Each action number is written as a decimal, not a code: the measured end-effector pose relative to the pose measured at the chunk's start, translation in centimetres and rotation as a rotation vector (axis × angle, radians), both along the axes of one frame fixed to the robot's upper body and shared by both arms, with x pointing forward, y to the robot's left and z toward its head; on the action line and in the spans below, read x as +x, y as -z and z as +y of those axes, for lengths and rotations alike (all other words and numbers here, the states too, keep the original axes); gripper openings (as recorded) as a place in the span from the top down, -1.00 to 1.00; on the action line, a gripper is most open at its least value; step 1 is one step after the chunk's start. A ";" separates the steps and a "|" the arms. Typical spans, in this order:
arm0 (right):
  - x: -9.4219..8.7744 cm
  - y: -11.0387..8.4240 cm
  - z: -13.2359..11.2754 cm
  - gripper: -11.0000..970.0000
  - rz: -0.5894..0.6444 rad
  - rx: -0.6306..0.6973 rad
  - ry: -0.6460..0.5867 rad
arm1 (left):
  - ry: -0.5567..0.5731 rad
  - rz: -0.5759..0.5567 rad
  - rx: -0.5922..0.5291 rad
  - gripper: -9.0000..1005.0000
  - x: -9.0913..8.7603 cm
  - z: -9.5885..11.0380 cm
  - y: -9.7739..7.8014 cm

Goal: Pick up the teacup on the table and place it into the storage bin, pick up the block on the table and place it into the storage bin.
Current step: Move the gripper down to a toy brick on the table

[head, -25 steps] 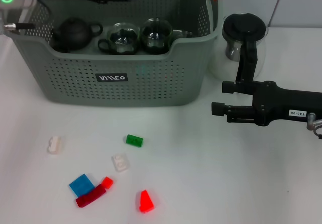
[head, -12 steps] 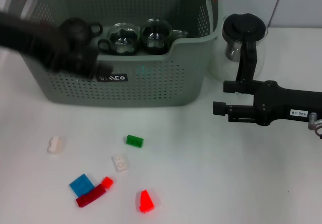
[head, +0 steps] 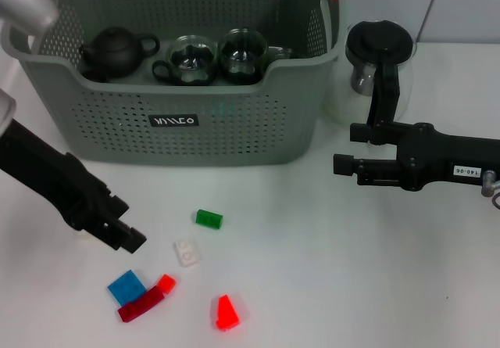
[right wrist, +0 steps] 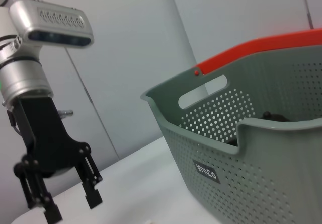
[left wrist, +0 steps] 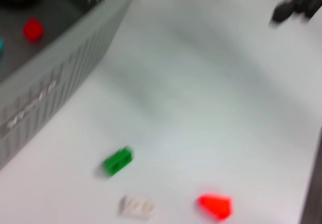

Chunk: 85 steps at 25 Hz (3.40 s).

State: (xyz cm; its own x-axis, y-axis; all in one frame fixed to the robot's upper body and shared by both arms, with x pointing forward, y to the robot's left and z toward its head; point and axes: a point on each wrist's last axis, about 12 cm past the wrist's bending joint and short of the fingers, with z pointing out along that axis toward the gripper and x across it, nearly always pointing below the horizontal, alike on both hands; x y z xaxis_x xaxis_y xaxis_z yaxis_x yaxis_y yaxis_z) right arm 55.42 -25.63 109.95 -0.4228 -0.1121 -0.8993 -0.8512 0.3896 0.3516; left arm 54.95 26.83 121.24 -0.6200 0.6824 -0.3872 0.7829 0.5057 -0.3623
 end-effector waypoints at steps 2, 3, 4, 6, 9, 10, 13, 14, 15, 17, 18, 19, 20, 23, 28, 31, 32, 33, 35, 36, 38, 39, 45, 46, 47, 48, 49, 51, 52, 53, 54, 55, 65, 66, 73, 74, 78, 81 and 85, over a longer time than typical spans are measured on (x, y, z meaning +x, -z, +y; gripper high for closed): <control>0.0 0.0 0.0 -0.83 0.002 -0.001 0.001 | 0.004 -0.008 0.057 -0.35 0.1 -0.6 0.4; 0.0 0.1 0.0 -0.83 0.003 -0.001 0.001 | 0.005 -0.016 0.083 -0.35 0.1 -0.9 0.5; 0.0 0.1 0.0 -0.83 0.003 -0.001 0.001 | 0.000 -0.036 0.122 -0.35 0.2 -1.2 0.7; 0.0 0.1 0.0 -0.83 0.004 -0.001 0.001 | -0.015 -0.063 0.176 -0.35 0.4 -1.5 1.0; 0.0 0.1 0.0 -0.83 0.004 -0.002 0.002 | -0.024 -0.098 0.266 -0.35 0.5 -2.0 1.6; 0.0 0.1 0.0 -0.83 0.004 -0.003 0.002 | -0.021 -0.102 0.299 -0.35 0.5 -2.1 2.0; 0.1 0.1 0.0 -0.83 0.003 -0.004 0.003 | -0.006 -0.111 0.361 -0.35 0.4 -2.5 2.6; 0.1 0.1 0.0 -0.83 0.003 -0.005 0.003 | 0.002 -0.116 0.371 -0.35 0.4 -2.6 2.8; 0.1 0.1 0.0 -0.83 0.003 -0.005 0.004 | 0.011 -0.125 0.379 -0.35 0.4 -2.7 2.9; 0.1 0.1 0.0 -0.83 0.004 -0.006 0.005 | 0.025 -0.153 0.384 -0.35 0.7 -2.8 3.1; 0.0 0.1 -0.1 -0.82 0.005 -0.006 0.006 | 0.029 -0.171 0.387 -0.35 0.9 -2.9 3.3; 0.0 0.2 -0.1 -0.82 0.006 -0.006 0.007 | 0.031 -0.185 0.388 -0.35 1.1 -3.0 3.5; 0.0 0.2 -0.1 -0.82 0.007 -0.006 0.007 | 0.031 -0.197 0.388 -0.35 1.3 -3.1 3.6; -0.1 0.3 -0.2 -0.83 0.011 -0.004 0.011 | 0.014 -0.213 0.384 -0.35 1.7 -3.2 4.5; -0.1 0.4 -0.2 -0.83 0.015 -0.003 0.016 | -0.029 -0.187 0.380 -0.35 1.8 -2.9 5.7; -0.1 0.4 -0.2 -0.82 0.016 -0.005 0.017 | -0.072 -0.177 0.377 -0.35 1.7 -2.6 5.8; -0.2 0.5 -0.2 -0.82 0.017 -0.005 0.018 | -0.099 -0.173 0.378 -0.35 1.7 -2.5 5.9; -0.2 0.5 -0.2 -0.82 0.018 -0.005 0.019 | -0.123 -0.168 0.378 -0.35 1.8 -2.4 5.8; -0.2 0.6 -0.2 -0.82 0.022 -0.004 0.020 | -0.194 -0.150 0.378 -0.35 1.9 -2.2 5.8; -0.2 0.6 -0.2 -0.82 0.024 -0.004 0.021 | -0.229 -0.141 0.376 -0.35 1.9 -2.2 5.7; -0.3 0.6 -0.3 -0.82 0.025 -0.004 0.021 | -0.294 -0.123 0.372 -0.35 1.9 -2.1 5.5; -0.2 0.6 -0.3 -0.82 0.025 -0.005 0.021 | -0.343 -0.106 0.369 -0.35 2.0 -2.0 5.4; -0.3 0.8 -0.2 -0.83 0.031 -0.018 0.013 | -0.521 -0.034 0.365 -0.35 2.1 -1.7 5.1; -0.3 0.8 -0.2 -0.83 0.033 -0.020 0.011 | -0.570 -0.007 0.364 -0.35 2.1 -1.5 5.3; -0.3 0.9 -0.2 -0.83 0.034 -0.020 0.010 | -0.605 0.022 0.366 -0.35 2.1 -1.3 5.6; -0.4 0.9 -0.1 -0.83 0.034 -0.021 0.010 | -0.605 0.022 0.366 -0.35 2.1 -1.3 5.6; -0.4 0.9 -0.1 -0.83 0.035 -0.020 0.010 | -0.620 0.039 0.368 -0.35 2.0 -1.2 5.9; -0.4 0.9 -0.1 -0.82 0.035 -0.020 0.009 | -0.651 0.071 0.372 -0.34 2.0 -0.9 6.5; -0.4 0.9 -0.1 -0.82 0.035 -0.020 0.009 | -0.660 0.080 0.374 -0.34 2.0 -0.8 6.8; -0.4 0.9 -0.1 -0.83 0.035 -0.021 0.009 | -0.668 0.085 0.375 -0.33 2.0 -0.8 7.0; -0.4 0.9 -0.1 -0.83 0.035 -0.021 0.009 | -0.676 0.090 0.375 -0.33 2.0 -0.7 7.2; -0.4 0.9 -0.1 -0.83 0.035 -0.021 0.009 | -0.681 0.093 0.376 -0.33 2.1 -0.6 7.4; -0.4 0.9 -0.2 -0.83 0.034 -0.022 0.009 | -0.732 0.085 0.387 -0.29 2.9 0.6 8.9; -0.4 0.9 -0.2 -0.83 0.034 -0.022 0.009 | -0.736 0.082 0.387 -0.29 3.0 0.7 9.0; -0.4 0.9 -0.2 -0.83 0.034 -0.021 0.012 | -0.742 0.081 0.390 -0.26 3.1 0.8 9.2; -0.4 0.9 -0.2 -0.83 0.034 -0.021 0.011 | -0.741 0.080 0.391 -0.26 3.1 0.8 9.2; -0.3 0.9 -0.2 -0.83 0.033 -0.022 0.010 | -0.733 0.073 0.396 -0.24 3.2 0.9 9.2; -0.4 0.9 -0.2 -0.83 0.034 -0.021 0.011 | -0.728 0.072 0.398 -0.08 3.2 0.8 9.2; -0.4 0.9 -0.3 -0.83 0.035 -0.023 0.012 | -0.722 0.072 0.399 0.20 3.3 0.7 9.1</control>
State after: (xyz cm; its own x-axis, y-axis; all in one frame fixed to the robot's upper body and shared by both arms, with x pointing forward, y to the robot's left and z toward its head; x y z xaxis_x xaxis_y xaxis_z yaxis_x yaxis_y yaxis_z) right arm 55.04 -25.89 109.06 -0.4551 -0.1270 -0.8813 -0.8340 0.4077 0.3719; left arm 58.24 27.49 112.12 -0.9724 0.1846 -0.1430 0.1979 0.9765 -0.0857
